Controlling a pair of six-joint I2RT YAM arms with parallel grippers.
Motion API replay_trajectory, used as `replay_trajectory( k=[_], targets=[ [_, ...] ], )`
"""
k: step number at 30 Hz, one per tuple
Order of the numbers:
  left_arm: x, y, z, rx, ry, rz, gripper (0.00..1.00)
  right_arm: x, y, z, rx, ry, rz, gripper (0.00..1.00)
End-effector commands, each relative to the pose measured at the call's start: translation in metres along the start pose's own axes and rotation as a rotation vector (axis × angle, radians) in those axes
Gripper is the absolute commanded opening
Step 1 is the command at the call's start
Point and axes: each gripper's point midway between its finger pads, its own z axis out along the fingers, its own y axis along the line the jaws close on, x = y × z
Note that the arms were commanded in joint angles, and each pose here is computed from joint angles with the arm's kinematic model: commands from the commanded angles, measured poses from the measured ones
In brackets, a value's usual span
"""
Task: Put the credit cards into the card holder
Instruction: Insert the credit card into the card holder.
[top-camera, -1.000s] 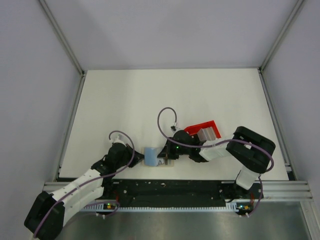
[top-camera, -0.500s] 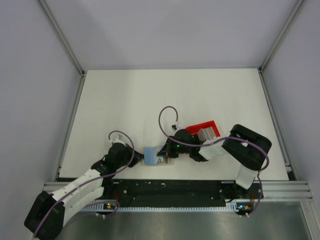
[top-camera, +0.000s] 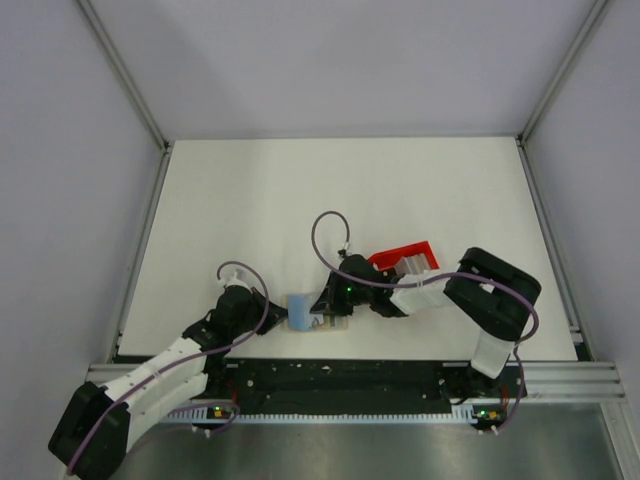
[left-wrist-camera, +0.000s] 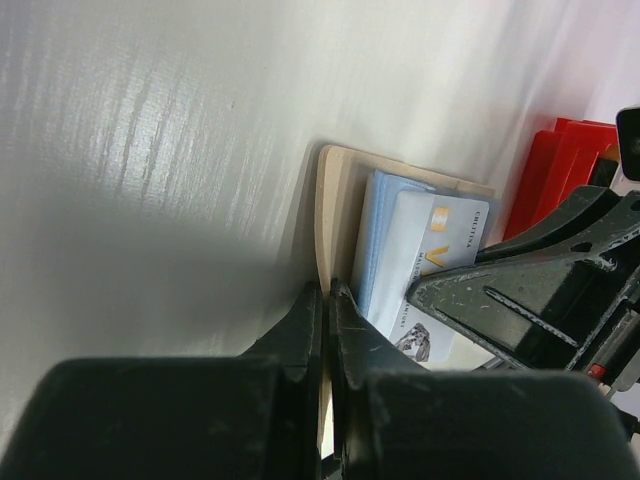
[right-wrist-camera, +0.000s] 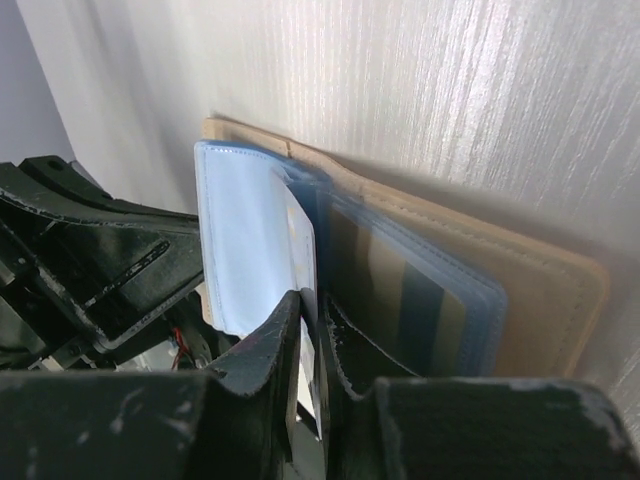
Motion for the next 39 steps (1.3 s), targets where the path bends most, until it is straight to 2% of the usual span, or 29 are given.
replay_trajectory(
  k=[1,4,10,27,39],
  targets=[
    [0.021,0.052,0.003,-0.084,0.041,0.005,0.0,0.011,-0.028,-0.006,0.196,0.037,-0.034,0.16],
    [0.021,0.051,0.003,-0.082,0.041,0.005,0.0,-0.005,-0.029,-0.014,0.267,-0.021,-0.095,0.29],
    [0.021,0.051,0.003,-0.08,0.042,0.011,0.0,-0.022,-0.029,-0.033,0.372,-0.069,-0.181,0.4],
    [0.022,0.05,0.003,-0.072,0.046,0.017,0.0,0.013,-0.004,-0.006,0.319,0.091,-0.254,0.4],
    [0.021,0.049,0.003,-0.069,0.043,0.015,0.0,0.011,0.041,-0.009,0.187,0.074,-0.317,0.39]
  ],
)
